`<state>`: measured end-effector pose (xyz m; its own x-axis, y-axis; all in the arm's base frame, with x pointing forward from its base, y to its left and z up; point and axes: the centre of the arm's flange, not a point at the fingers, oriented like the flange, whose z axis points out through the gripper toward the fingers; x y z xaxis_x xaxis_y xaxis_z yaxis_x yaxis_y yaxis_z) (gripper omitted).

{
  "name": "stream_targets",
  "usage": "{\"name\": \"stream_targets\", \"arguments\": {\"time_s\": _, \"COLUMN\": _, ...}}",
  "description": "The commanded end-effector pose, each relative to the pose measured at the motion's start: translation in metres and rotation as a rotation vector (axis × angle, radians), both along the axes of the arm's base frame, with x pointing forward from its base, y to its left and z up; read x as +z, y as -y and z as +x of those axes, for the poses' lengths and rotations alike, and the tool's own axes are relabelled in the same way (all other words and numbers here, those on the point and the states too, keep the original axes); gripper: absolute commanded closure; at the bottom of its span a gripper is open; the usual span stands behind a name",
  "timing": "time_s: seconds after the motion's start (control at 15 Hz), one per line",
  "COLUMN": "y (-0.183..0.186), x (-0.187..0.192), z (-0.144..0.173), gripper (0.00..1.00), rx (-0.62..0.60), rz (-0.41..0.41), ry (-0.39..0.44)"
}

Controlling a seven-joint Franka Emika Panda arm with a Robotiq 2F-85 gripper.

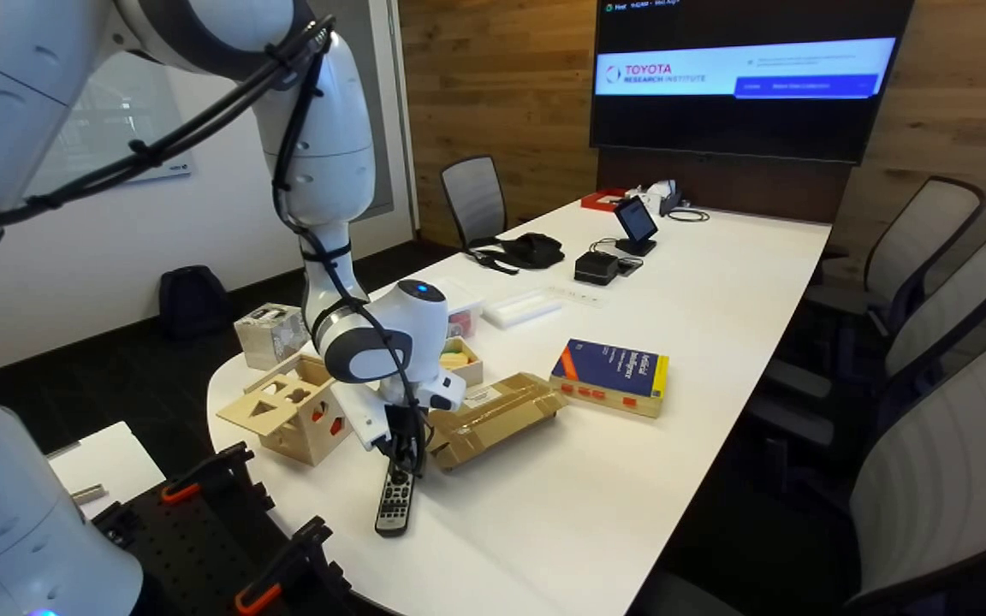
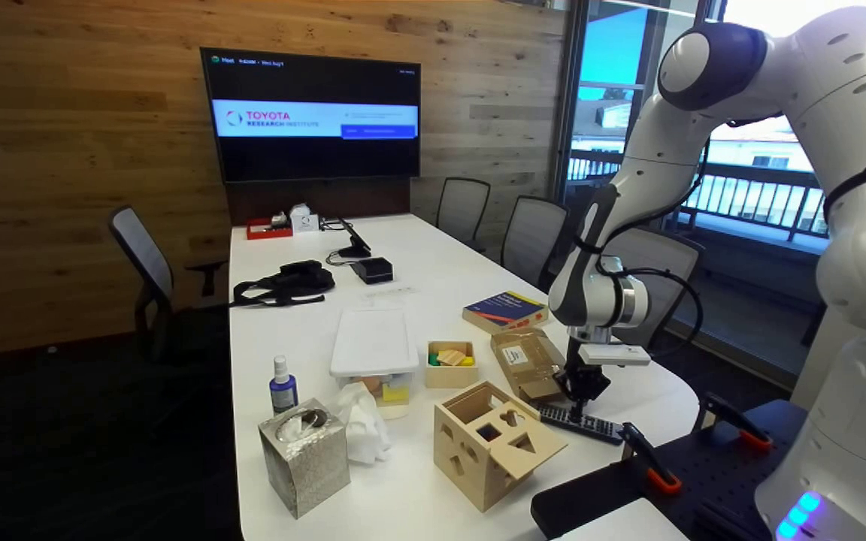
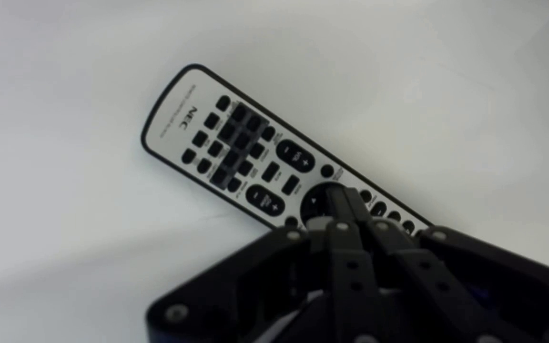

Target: Move the grey remote to the right

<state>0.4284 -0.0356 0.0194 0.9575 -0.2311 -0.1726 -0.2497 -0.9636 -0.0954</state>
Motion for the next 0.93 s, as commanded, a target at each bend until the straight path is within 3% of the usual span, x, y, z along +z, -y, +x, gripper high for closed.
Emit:
{"name": "stream_targets", "arguments": {"time_s": 0.0, "y": 0.003, "x": -0.005, "z": 0.008, "gripper": 1.00, "rx": -0.010, "rz": -0.012, "ry": 0.015}}
{"name": "stream_targets", "arguments": {"time_s": 0.87, "y": -0.001, "x": -0.024, "z": -0.002, "gripper": 1.00, "rx": -0.090, "rz": -0.028, "ry": 0.024}}
